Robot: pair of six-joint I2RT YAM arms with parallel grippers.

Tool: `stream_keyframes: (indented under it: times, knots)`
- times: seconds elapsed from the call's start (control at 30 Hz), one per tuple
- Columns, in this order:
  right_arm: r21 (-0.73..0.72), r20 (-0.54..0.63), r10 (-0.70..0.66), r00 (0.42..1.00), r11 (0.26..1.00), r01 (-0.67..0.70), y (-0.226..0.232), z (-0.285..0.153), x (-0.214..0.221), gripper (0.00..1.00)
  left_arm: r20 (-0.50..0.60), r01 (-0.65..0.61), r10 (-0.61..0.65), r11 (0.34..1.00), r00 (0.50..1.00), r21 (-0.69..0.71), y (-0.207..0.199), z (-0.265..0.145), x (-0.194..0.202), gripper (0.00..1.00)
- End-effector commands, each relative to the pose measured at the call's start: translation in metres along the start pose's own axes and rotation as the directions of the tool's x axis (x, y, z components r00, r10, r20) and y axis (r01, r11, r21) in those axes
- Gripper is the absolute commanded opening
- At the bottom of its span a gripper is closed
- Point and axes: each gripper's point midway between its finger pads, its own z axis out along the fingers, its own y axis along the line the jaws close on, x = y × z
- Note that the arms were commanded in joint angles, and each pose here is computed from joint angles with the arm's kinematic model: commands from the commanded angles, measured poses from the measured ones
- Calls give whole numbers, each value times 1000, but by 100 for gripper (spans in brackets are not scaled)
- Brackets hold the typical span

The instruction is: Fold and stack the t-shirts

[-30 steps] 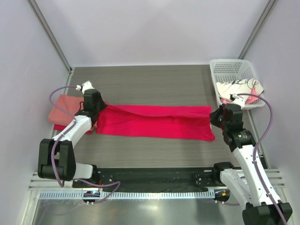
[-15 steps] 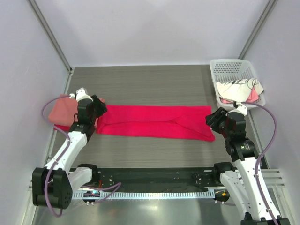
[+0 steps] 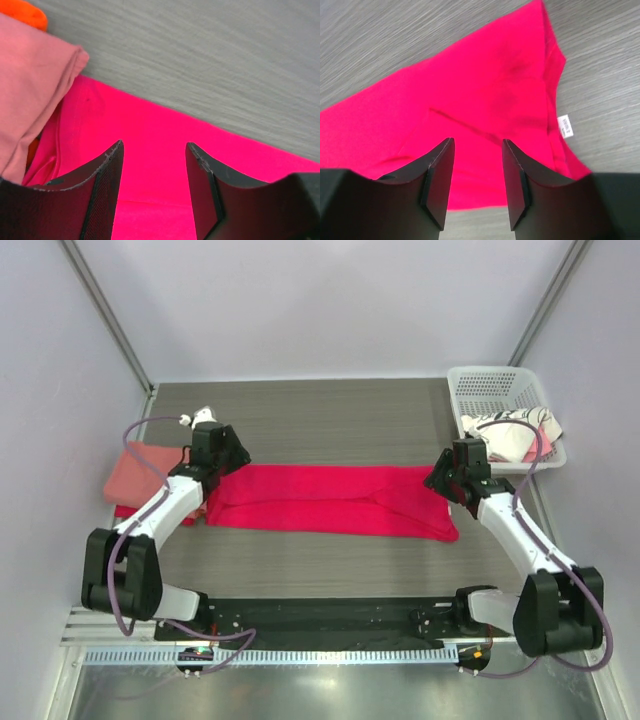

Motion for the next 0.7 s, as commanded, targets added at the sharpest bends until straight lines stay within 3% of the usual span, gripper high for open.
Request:
stream_keyframes:
  times: [0.0, 0.27, 0.67]
  knots:
    - [53, 97, 43, 994, 997, -48, 3, 16, -30, 48, -72, -8, 8, 1000, 997, -4, -4, 5, 8, 54]
    - [232, 60, 38, 997, 971, -51, -23, 62, -22, 43, -253, -111, 73, 984, 965, -142, 17, 27, 34, 54]
    - [284, -74, -23, 997, 958, 43, -13, 112, -28, 40, -412, -110, 7, 968, 911, -227, 42, 51, 93, 49]
